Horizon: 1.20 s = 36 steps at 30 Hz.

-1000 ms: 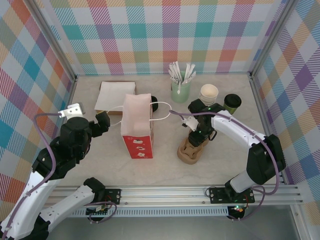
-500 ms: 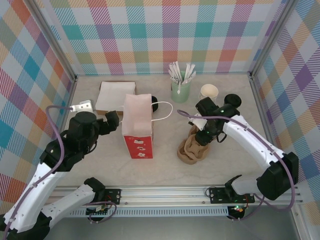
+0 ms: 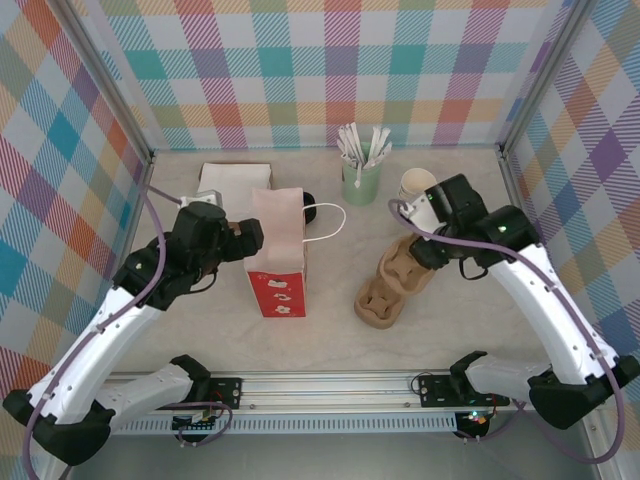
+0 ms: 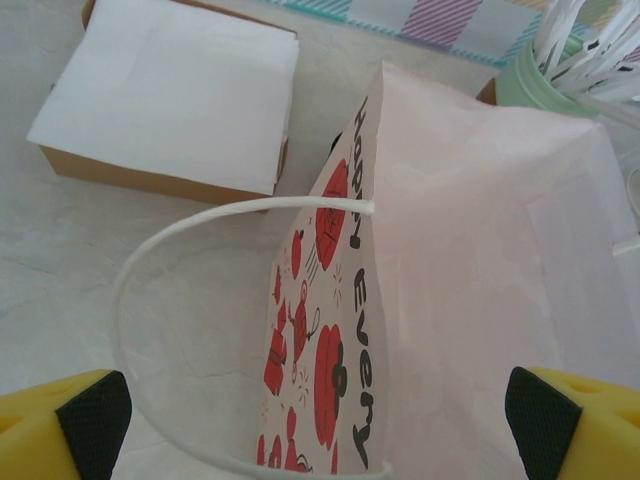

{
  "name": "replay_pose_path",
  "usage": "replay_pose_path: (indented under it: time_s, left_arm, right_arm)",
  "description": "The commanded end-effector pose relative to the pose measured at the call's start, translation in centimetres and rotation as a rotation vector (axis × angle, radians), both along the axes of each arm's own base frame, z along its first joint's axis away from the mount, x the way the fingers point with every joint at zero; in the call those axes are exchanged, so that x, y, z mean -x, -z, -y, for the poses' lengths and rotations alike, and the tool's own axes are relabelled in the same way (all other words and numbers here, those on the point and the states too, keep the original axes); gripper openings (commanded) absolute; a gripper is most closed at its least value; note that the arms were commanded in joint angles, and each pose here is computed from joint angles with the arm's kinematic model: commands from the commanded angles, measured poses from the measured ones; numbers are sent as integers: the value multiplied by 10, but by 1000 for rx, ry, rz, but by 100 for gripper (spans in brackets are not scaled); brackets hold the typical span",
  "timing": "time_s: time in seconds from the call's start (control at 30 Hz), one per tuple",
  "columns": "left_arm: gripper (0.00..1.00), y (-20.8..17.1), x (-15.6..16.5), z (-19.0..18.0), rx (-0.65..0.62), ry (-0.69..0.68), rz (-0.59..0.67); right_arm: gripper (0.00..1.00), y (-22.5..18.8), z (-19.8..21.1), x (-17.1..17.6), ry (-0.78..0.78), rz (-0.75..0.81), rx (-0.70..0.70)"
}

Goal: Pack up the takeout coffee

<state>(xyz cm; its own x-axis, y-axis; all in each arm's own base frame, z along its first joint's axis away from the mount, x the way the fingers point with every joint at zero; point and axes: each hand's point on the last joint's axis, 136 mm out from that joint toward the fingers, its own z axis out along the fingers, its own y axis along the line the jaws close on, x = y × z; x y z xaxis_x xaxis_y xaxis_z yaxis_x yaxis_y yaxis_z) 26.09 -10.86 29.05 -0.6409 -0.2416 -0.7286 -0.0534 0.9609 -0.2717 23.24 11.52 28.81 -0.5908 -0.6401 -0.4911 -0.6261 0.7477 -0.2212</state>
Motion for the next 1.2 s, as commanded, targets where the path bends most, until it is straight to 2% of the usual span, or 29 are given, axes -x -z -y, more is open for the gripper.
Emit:
replay_pose_path:
  time_s: [0.0,0.23,0.5,0.7,0.83,1.17]
  left_arm:
    - [94,1,-2,7,20,22,-33]
    - [67,17,-5,13,-22,64,-73]
    - [31,17,-4,32,15,167,-56]
    - [6,15,-6,38,26,198,-42]
    - [0,8,-6,49,70,243,-22]
    - [0,-4,-8,83,180,375,-4]
  right_arm:
    - [37,-38,-14,4,-64,60,-110]
    - [36,-91,-79,1,-263,79,-392]
    - [35,-141,-148,0,-455,15,-705]
    - [34,-157,-177,2,-535,-67,-822]
    - [34,-155,-189,4,-531,-155,-874]
    - [34,-146,-205,11,-556,-296,-944]
